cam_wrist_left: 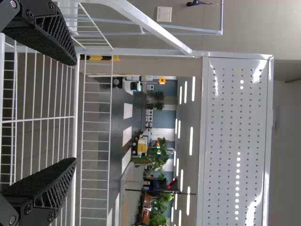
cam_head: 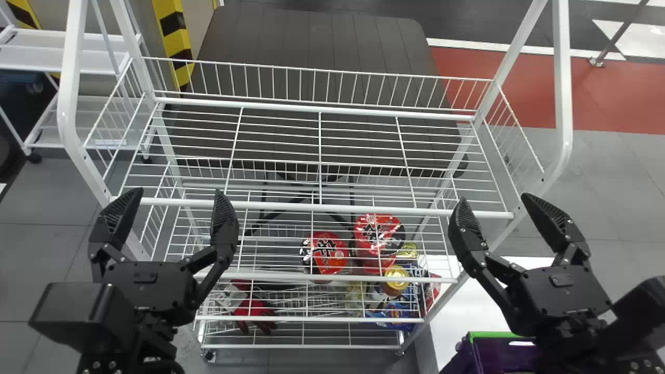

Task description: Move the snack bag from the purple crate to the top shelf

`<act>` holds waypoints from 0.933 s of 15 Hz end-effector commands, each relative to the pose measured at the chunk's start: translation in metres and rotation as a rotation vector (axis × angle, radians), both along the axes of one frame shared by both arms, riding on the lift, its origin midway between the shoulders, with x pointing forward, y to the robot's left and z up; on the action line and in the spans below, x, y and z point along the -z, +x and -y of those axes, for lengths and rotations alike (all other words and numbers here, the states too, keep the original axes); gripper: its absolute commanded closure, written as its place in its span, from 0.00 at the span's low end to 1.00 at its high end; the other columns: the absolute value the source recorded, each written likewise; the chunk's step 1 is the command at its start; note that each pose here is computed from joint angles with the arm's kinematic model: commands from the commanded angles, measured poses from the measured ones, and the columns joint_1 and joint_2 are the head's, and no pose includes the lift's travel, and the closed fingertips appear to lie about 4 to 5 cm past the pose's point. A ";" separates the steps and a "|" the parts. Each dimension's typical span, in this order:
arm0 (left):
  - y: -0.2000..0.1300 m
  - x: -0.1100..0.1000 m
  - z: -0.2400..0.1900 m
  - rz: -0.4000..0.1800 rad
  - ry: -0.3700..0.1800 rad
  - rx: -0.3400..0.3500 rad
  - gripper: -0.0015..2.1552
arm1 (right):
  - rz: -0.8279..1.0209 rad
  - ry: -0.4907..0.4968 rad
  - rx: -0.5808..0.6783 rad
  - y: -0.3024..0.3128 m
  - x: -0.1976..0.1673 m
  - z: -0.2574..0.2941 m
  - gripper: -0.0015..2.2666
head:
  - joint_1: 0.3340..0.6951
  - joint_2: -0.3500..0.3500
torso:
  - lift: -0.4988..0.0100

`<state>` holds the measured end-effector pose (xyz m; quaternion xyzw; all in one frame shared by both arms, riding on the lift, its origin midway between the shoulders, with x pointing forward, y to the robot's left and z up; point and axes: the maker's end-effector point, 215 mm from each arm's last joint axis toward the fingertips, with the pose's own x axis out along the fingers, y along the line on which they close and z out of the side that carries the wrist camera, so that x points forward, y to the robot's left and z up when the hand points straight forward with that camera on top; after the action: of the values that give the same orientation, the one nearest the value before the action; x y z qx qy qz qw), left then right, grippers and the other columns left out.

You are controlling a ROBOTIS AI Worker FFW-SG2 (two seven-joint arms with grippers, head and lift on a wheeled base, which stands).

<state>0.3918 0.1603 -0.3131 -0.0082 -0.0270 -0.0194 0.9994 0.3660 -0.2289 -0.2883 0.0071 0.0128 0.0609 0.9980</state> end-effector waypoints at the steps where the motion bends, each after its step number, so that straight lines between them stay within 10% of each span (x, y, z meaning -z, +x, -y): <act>1: 0.000 0.002 -0.002 -0.003 0.003 -0.003 0.04 | -0.014 -0.001 -0.005 0.000 0.007 0.000 0.08 | 1.00 0.35 | 0.85; 14: 0.003 0.007 -0.001 -0.024 0.001 -0.004 0.04 | -0.068 -0.003 -0.024 0.006 0.025 -0.005 0.08 | 1.00 0.36 | 0.75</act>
<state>0.3948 0.1609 -0.3196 -0.0085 -0.0157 -0.0175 0.9997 0.3724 -0.2242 -0.3111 0.0075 0.0426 0.0727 0.9964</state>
